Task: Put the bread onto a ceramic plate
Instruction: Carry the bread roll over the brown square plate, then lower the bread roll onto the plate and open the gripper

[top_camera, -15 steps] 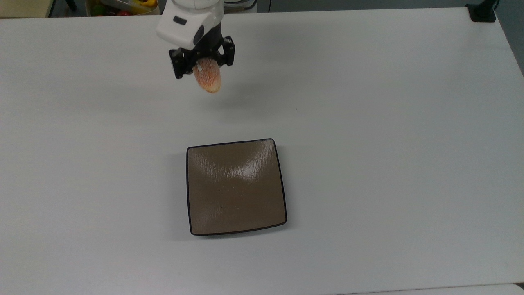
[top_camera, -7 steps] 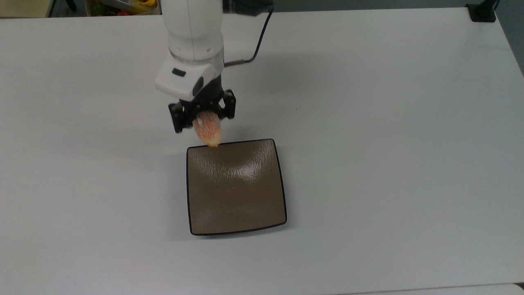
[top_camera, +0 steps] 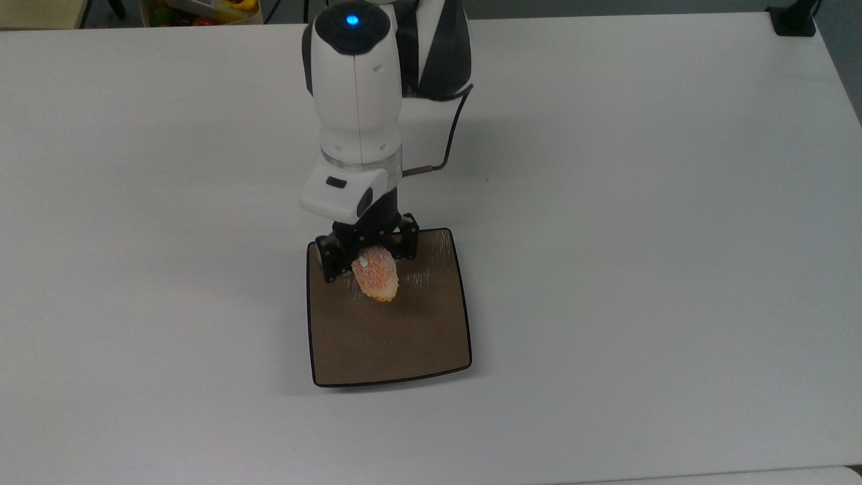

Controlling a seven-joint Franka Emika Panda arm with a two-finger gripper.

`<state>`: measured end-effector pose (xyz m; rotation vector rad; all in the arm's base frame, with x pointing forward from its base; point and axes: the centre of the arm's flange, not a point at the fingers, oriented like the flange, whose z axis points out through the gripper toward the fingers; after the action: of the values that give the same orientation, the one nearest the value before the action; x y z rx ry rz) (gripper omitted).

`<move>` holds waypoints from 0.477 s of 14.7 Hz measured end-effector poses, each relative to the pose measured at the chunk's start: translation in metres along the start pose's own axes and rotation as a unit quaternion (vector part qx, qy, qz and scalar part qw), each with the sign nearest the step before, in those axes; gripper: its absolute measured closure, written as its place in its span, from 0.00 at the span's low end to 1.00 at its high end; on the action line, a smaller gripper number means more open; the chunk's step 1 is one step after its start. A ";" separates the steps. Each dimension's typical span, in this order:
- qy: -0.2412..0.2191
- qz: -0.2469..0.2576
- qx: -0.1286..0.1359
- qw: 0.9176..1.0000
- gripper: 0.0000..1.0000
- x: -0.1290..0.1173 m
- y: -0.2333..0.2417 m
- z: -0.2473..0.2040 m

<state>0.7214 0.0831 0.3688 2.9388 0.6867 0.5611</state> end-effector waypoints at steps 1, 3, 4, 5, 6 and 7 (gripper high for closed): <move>0.007 0.001 -0.001 1.000 0.95 0.000 -0.003 0.009; 0.024 0.002 -0.003 1.000 0.94 0.003 -0.006 0.023; 0.031 0.005 -0.005 0.999 0.93 0.005 -0.008 0.029; 0.038 0.011 -0.005 0.999 0.92 0.007 -0.009 0.035; 0.042 0.016 -0.006 0.999 0.84 0.008 -0.009 0.039; 0.043 0.018 -0.006 0.999 0.74 0.009 -0.009 0.043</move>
<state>0.7406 0.0954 0.3308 2.9361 0.6375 0.6965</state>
